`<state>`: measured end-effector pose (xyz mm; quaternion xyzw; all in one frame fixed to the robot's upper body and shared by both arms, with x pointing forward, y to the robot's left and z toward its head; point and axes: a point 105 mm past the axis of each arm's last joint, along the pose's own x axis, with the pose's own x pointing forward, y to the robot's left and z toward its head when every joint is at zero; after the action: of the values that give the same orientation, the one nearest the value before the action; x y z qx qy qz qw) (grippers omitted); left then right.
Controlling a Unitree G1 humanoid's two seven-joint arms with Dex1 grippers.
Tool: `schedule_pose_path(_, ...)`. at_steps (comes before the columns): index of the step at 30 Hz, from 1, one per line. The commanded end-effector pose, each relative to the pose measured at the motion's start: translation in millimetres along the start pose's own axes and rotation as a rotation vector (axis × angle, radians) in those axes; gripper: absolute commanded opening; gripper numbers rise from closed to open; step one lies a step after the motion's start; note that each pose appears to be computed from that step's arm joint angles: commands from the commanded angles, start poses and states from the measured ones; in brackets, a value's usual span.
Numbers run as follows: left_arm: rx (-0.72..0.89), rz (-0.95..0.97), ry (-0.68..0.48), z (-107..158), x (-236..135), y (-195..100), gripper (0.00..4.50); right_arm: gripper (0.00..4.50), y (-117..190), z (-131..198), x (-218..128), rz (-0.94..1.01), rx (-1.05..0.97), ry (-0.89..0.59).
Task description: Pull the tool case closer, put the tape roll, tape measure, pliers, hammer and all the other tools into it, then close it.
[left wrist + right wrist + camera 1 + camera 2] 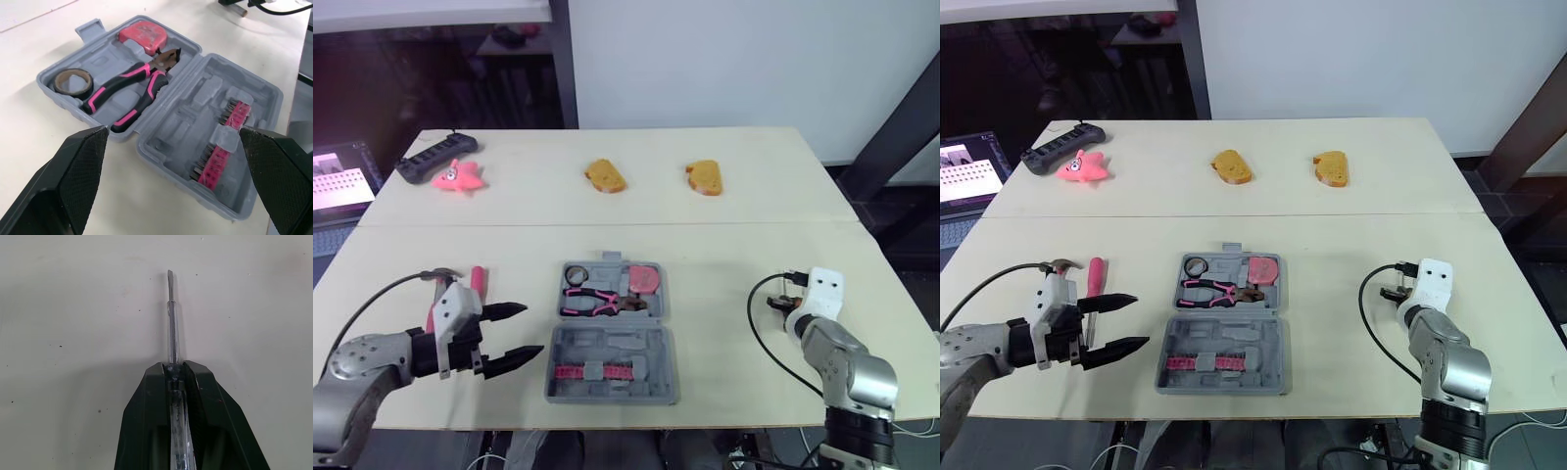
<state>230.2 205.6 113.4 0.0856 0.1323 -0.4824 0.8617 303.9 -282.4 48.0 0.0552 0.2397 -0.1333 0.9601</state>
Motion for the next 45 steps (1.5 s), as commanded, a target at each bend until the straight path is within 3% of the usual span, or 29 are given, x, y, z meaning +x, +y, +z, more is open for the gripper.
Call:
schedule_pose_path(1,0.029,-0.003,-0.003,4.1,-0.4,-0.9,4.5,0.01,20.5,24.5,-11.4,0.133,-0.043,-0.109)
schedule_pose_path(4,0.027,-0.006,-0.002,3.5,-0.3,-0.8,4.5,0.01,47.2,41.6,-41.1,0.275,-0.171,-0.176)
schedule_pose_path(8,0.03,-0.026,0.016,0.6,-1.0,1.5,4.5,0.01,80.9,32.6,-85.1,0.4,-0.257,-0.167)
schedule_pose_path(13,0.041,-0.052,0.021,2.3,1.1,4.8,4.5,0.01,87.9,6.4,-111.2,0.343,-0.287,-0.085)
schedule_pose_path(24,0.065,-0.141,0.051,1.4,5.4,1.7,4.5,0.01,103.0,-71.2,-113.4,0.216,-0.102,0.218)
schedule_pose_path(29,0.073,-0.136,0.037,5.1,8.9,3.4,4.5,0.01,106.4,-73.8,-98.2,0.211,-0.023,0.205)
schedule_pose_path(30,0.074,-0.135,0.035,5.7,9.5,3.0,4.5,1.05,108.9,-73.3,-95.8,0.217,-0.002,0.196)
schedule_pose_path(34,0.068,-0.126,0.039,4.0,7.5,2.4,4.5,2.89,113.6,-62.1,-94.7,0.255,0.03,0.148)
schedule_pose_path(37,0.063,-0.111,0.038,3.5,5.6,2.3,4.5,4.39,108.9,-29.4,-106.1,0.326,-0.019,0.044)
schedule_pose_path(42,0.059,-0.085,0.033,2.8,4.5,4.4,4.5,4.46,93.4,34.9,-117.6,0.473,-0.243,-0.068)
schedule_pose_path(45,0.051,-0.098,0.027,0.0,8.5,-0.9,4.5,4.46,122.0,66.8,-139.0,0.844,-0.706,-0.072)
